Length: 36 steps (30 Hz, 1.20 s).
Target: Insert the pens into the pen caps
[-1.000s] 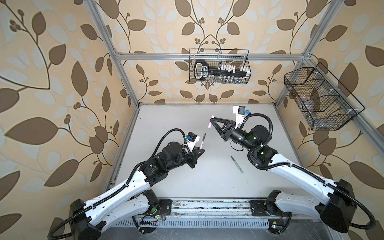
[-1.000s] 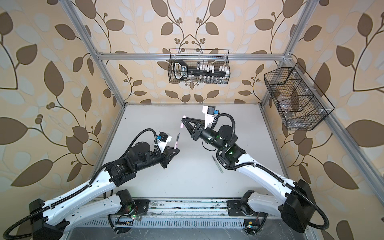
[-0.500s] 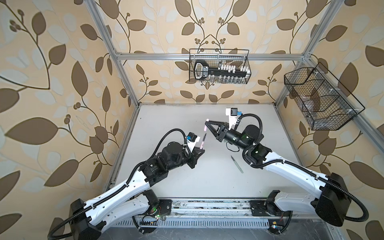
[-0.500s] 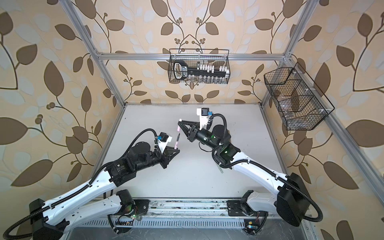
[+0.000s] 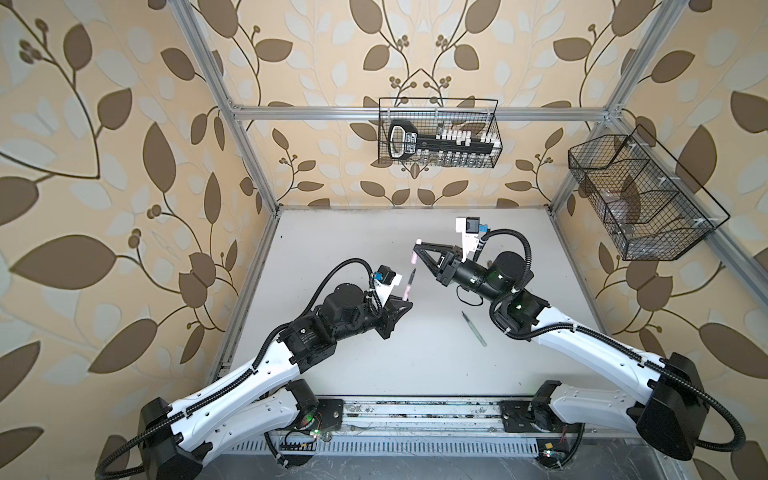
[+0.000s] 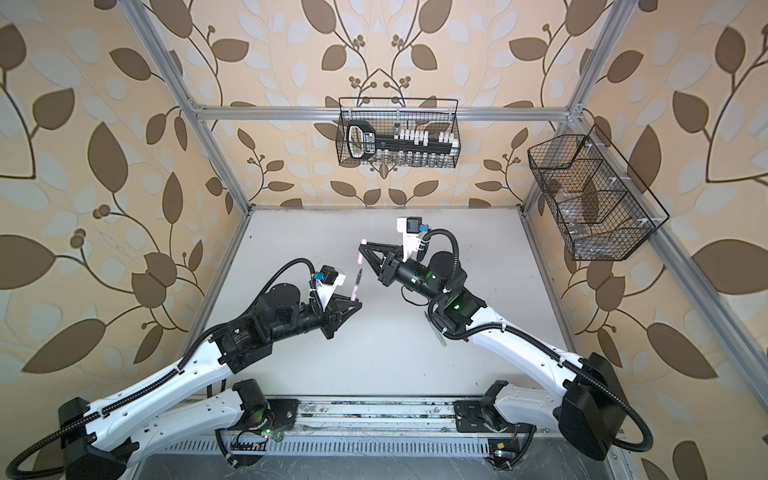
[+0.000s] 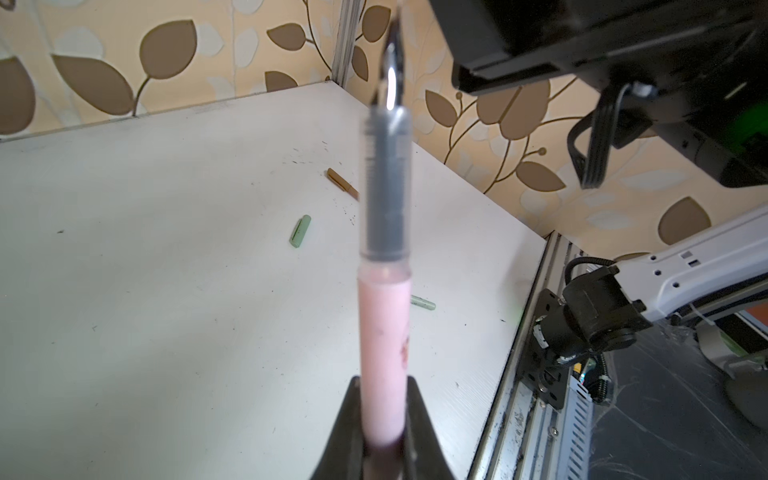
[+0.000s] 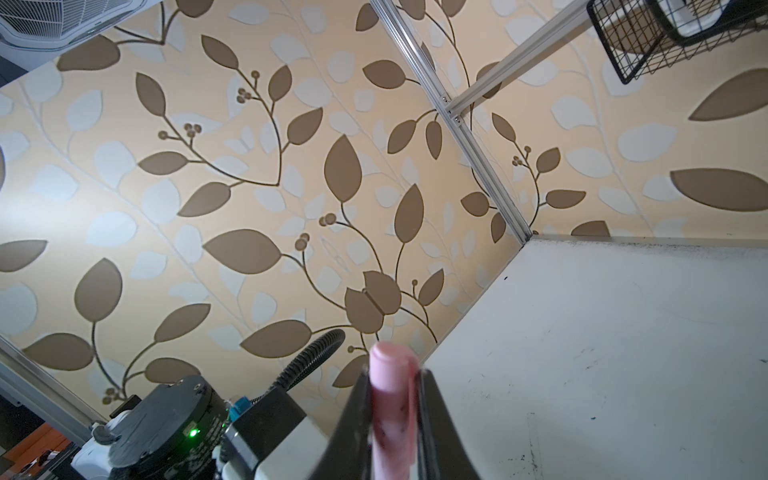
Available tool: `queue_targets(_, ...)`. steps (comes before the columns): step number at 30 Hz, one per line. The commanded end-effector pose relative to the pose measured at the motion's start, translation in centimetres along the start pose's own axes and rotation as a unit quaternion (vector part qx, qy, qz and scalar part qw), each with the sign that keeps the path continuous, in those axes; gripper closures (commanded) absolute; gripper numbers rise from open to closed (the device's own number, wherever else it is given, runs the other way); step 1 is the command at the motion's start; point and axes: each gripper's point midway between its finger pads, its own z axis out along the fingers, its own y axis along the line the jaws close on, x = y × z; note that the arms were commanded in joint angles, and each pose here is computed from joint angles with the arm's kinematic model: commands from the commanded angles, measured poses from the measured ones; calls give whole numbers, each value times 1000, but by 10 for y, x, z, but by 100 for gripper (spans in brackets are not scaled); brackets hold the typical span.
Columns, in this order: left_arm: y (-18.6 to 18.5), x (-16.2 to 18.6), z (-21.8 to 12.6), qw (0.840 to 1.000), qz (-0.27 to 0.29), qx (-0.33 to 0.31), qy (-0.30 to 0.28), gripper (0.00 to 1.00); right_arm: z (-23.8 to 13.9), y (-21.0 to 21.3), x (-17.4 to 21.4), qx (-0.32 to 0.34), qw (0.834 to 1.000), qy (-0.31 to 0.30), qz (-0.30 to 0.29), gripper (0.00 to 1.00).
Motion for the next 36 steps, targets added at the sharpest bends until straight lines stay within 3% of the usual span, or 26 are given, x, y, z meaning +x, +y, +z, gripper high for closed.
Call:
queue_targets(1,-17,-13,-3,998,-11,57,-26,96,-13,5,-11,-1,1000,-12,-18,83)
queue_targets(7,-19,-18,-3,991,-56,119,-29,98,-31,13,-9,-5,999,2,-33,83)
queue_targets(15,-32,-21,3,984,-62,166,-7,100,-42,5,-2,12,1000,0,-27,83)
queue_targets(36,-29,-22,-4,988,-58,145,-7,100,-22,-8,-2,5,1000,-9,-7,83)
